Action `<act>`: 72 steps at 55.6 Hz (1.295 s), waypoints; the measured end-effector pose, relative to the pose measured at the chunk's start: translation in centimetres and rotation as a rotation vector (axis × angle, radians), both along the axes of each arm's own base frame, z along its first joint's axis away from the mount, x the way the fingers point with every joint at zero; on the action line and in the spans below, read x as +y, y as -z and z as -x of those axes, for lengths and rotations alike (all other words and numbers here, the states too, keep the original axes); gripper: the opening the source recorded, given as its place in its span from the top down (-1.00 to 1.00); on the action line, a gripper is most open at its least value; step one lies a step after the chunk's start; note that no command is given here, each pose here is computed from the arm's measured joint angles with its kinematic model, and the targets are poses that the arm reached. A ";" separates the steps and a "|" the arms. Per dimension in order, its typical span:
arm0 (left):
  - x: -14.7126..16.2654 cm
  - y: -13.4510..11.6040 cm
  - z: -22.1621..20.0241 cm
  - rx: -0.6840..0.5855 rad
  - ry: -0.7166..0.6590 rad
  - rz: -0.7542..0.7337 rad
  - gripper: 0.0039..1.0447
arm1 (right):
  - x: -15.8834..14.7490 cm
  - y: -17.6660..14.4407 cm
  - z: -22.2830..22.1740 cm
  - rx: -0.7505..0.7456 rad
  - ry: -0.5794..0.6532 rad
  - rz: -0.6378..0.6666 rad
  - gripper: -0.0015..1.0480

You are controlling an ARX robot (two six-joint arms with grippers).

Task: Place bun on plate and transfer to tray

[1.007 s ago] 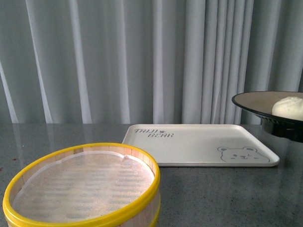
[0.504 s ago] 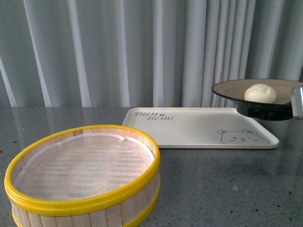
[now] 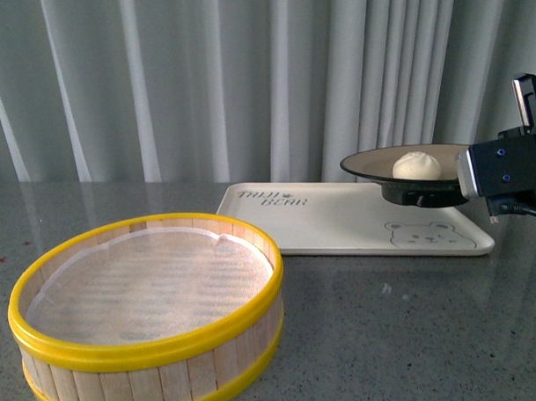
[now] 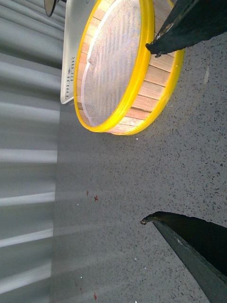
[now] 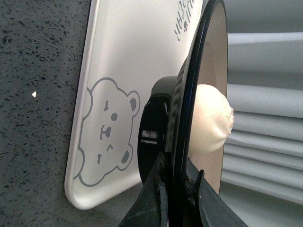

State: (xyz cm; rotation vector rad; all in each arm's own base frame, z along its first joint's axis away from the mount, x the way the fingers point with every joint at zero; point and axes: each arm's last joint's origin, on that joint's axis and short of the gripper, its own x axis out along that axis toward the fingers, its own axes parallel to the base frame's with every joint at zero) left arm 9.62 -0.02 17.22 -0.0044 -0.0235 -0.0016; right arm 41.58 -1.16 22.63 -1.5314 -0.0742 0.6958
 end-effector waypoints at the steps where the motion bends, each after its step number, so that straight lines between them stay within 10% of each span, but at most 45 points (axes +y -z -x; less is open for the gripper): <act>1: 0.0 0.0 0.0 0.000 0.000 0.000 -0.88 | 0.0 0.2 -0.2 0.003 0.001 0.000 0.95; 63: 0.0 0.0 0.0 0.000 0.000 0.000 -0.88 | 2.7 4.5 -3.7 0.069 0.013 -0.052 0.95; 72: 0.0 0.0 0.0 0.000 0.000 0.000 -0.88 | 3.0 4.8 -3.8 0.065 0.012 -0.049 0.50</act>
